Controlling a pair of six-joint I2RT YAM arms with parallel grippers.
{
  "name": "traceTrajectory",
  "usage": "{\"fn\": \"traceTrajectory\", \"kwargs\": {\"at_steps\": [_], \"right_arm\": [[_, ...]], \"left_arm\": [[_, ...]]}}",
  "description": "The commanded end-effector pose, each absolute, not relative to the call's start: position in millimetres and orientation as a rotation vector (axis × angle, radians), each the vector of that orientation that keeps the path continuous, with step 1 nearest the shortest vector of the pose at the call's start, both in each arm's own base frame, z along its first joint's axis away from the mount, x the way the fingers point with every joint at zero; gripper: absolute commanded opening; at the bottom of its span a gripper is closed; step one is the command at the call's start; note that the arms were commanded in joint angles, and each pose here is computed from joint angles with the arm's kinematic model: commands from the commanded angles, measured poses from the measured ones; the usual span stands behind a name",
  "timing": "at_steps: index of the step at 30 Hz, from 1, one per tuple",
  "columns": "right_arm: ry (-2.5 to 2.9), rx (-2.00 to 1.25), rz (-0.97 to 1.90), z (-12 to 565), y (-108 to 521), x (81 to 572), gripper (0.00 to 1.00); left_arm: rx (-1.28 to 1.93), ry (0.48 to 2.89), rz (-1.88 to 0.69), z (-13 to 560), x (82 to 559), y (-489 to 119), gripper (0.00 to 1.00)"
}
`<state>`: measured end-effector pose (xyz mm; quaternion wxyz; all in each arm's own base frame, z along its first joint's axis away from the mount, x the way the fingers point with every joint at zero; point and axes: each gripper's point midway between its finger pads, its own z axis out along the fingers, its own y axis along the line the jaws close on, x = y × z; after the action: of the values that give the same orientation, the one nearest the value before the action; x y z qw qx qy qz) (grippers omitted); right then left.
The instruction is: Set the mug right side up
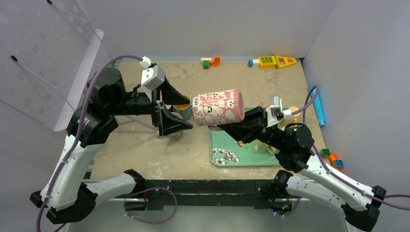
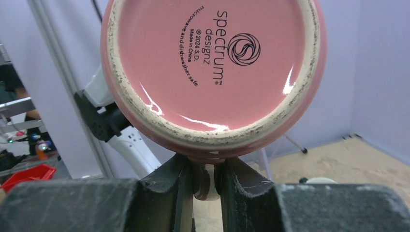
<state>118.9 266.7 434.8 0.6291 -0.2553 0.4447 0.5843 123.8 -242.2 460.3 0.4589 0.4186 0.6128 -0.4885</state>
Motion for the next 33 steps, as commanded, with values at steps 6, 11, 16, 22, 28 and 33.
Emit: {"fn": "traceTrajectory", "kwargs": {"at_steps": [6, 11, 16, 22, 28, 33], "right_arm": [[0.683, -0.607, 1.422, 508, 265, 89, 0.0], [0.723, -0.565, 1.363, 503, 271, 106, 0.0], [0.826, -0.566, 1.349, 485, 291, 125, 0.0], [0.913, -0.574, 1.323, 459, 305, 140, 0.0], [1.076, -0.52, 1.244, 435, 302, 160, 0.51], [1.353, -0.356, 1.034, 392, 277, 197, 0.89]], "left_arm": [[1.115, 1.43, -1.583, 487, 96, -263, 0.9], [1.136, 1.407, -1.64, 492, 87, -261, 0.67], [1.112, 1.425, -1.639, 495, 87, -261, 0.3], [1.036, 1.486, -1.566, 483, 103, -261, 0.0], [0.925, 1.575, -1.261, 461, 139, -248, 0.0], [0.886, 1.686, -0.778, 421, 191, -212, 0.0]]}}
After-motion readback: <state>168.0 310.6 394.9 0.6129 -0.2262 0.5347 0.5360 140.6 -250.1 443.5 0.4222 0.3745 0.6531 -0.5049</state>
